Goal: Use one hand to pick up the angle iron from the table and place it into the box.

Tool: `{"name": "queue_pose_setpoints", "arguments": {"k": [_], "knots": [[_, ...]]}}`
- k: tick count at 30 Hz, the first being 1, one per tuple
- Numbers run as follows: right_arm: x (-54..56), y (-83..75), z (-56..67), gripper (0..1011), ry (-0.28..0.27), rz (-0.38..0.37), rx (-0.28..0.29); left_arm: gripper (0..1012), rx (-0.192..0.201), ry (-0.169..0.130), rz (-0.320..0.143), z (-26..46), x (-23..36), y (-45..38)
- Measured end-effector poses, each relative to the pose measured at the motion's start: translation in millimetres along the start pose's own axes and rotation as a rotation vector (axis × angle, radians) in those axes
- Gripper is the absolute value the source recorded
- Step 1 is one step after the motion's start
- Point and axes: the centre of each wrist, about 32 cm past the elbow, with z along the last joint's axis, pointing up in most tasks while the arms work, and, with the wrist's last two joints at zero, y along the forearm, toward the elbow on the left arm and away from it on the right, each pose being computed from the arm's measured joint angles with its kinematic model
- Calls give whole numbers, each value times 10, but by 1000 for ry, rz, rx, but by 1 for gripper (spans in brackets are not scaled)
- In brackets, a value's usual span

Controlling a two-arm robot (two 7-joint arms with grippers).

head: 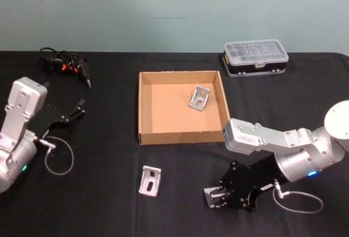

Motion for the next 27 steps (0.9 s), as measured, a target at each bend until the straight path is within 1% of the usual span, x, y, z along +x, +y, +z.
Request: {"name": "queue_pose_setpoints", "arguments": {"k": [4,7,11,12,15,16,18,19,20,21,23,24,27], "knots": [[-10,-10,1,82,1,-3,3,1000,0,0,0,0,0,0],[-28,-38,6,82,6,-15,20,1000,0,0,0,0,0,0],[-68,-123,-10,82,31,-62,71,1000,0,0,0,0,0,0],[-87,-167,-18,82,44,-92,99,1000,0,0,0,0,0,0],[-118,-232,-34,82,68,-142,140,1000,0,0,0,0,0,0],[-134,-269,-44,82,81,-174,161,1000,0,0,0,0,0,0],[-154,-304,-57,82,97,-206,183,1000,0,0,0,0,0,0],[-174,-332,-66,82,112,-237,207,1000,0,0,0,0,0,0],[-185,-347,-72,82,120,-256,220,1000,0,0,0,0,0,0],[-209,-365,-89,82,140,-291,248,1000,0,0,0,0,0,0],[-230,-385,-103,82,163,-329,278,1000,0,0,0,0,0,0],[-249,-397,-113,82,181,-363,305,1000,0,0,0,0,0,0],[-273,-405,-120,82,211,-419,345,1000,0,0,0,0,0,0]]}}
